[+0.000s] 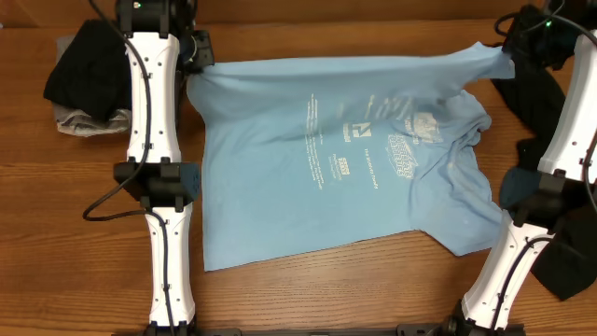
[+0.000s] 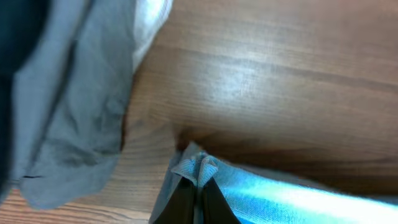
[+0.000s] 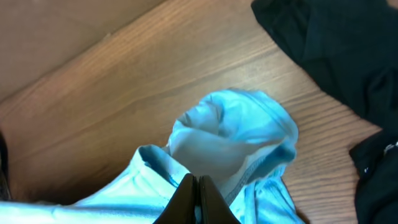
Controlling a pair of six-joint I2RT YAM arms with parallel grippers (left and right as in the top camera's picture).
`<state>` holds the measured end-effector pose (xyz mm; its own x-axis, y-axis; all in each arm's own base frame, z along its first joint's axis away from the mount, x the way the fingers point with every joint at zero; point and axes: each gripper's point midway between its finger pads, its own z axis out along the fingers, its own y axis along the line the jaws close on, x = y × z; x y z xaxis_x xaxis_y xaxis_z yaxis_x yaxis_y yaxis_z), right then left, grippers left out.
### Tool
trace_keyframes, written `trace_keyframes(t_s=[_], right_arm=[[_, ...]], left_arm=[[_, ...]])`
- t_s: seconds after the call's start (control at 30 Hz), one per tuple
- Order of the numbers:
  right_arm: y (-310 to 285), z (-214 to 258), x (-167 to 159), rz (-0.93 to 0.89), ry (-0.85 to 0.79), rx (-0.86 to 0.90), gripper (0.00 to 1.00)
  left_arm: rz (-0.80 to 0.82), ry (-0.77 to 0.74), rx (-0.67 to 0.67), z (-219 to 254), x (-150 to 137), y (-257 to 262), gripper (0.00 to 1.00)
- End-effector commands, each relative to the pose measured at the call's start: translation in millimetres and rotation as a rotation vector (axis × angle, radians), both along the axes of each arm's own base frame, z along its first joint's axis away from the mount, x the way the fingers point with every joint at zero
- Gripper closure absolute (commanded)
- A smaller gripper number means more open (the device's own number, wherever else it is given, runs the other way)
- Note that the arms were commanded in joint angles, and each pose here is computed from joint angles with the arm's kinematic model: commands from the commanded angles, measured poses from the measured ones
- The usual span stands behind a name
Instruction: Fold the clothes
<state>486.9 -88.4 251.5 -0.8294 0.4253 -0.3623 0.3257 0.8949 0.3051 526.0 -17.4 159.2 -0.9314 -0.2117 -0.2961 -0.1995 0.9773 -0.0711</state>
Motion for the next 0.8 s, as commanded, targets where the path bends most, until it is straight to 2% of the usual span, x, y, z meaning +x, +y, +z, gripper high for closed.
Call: trace_keyframes(t_s=[0.0,0.3,0.5,0.6,0.77], right_arm=[[3,-22,-9,0.022,0.084,0.004,0.96],[1,-85,-34,0.035,0.302,0.049,0.96],[0,-113,-40,0.037,0.369,0.056,0.96],[1,-123,-43,0.038,0.392,0.063,0.96],[2,-126,-44,0.038,0.4,0.066,0.96]], left_arm=[[-0.05,0.045,0.03,-4,-9,-7,0.96],[-0.146,0.239,0.054,-54,-33,-28,0.96],[-0.2,0.355,0.046,-82,-53,-41,0.96],[-0.214,0.351,0.021,-78,-55,-49,0.96],[-0.197,0.263,0.011,-35,-55,-49,0.96]])
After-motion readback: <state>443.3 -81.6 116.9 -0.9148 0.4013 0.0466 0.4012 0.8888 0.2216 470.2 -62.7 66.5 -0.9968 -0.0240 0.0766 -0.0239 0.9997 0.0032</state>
